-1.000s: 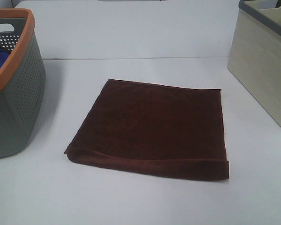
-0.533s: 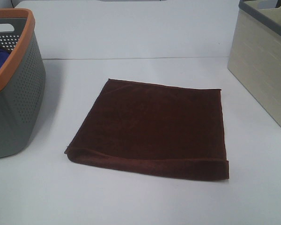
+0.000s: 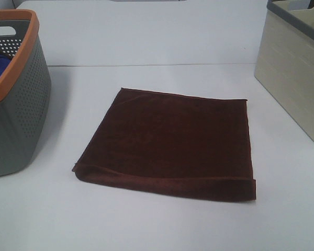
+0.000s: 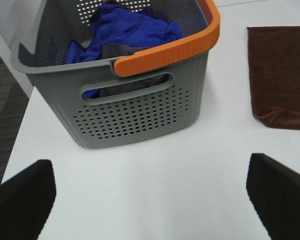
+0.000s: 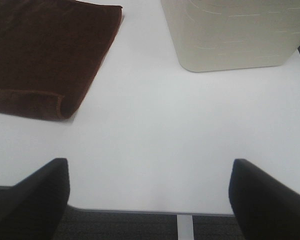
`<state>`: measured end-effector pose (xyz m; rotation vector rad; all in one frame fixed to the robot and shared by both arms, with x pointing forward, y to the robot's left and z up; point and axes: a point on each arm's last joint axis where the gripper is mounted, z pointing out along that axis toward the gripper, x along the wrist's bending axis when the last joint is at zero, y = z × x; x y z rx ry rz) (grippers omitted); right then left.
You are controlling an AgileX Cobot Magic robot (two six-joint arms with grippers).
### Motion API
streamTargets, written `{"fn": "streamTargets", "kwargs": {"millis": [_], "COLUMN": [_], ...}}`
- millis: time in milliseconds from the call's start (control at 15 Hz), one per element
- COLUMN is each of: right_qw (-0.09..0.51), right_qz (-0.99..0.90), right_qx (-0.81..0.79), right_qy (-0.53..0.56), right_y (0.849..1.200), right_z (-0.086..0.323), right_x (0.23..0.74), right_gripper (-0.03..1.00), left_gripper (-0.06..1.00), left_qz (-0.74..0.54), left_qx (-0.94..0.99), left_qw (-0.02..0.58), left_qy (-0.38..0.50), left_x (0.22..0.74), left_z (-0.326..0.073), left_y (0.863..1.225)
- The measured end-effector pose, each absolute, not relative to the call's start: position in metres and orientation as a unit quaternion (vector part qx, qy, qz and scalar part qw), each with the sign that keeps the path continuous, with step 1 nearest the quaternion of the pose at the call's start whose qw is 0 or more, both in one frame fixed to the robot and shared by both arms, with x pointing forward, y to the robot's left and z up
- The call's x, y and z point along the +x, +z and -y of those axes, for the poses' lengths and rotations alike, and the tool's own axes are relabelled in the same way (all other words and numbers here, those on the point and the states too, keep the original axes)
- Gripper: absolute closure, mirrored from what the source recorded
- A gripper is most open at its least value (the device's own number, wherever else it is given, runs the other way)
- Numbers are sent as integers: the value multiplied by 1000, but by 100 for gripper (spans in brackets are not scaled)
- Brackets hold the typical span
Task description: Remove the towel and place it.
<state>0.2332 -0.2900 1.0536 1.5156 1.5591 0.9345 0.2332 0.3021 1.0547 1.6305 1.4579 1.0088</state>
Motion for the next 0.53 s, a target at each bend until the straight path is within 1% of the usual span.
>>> {"fn": "streamTargets", "kwargs": {"millis": [533], "right_qw": [376], "right_qz": [-610], "right_qx": [593], "right_qy": [367], "right_y": [1054], "right_z": [290], "right_x": [233], "right_gripper": [21], "left_gripper": [-5], "left_qz": [-572], "left_qx": [625], "left_qw": [356], "left_qy": [393], "left_x": [233], "left_z": [-301], "left_y": [1055]}}
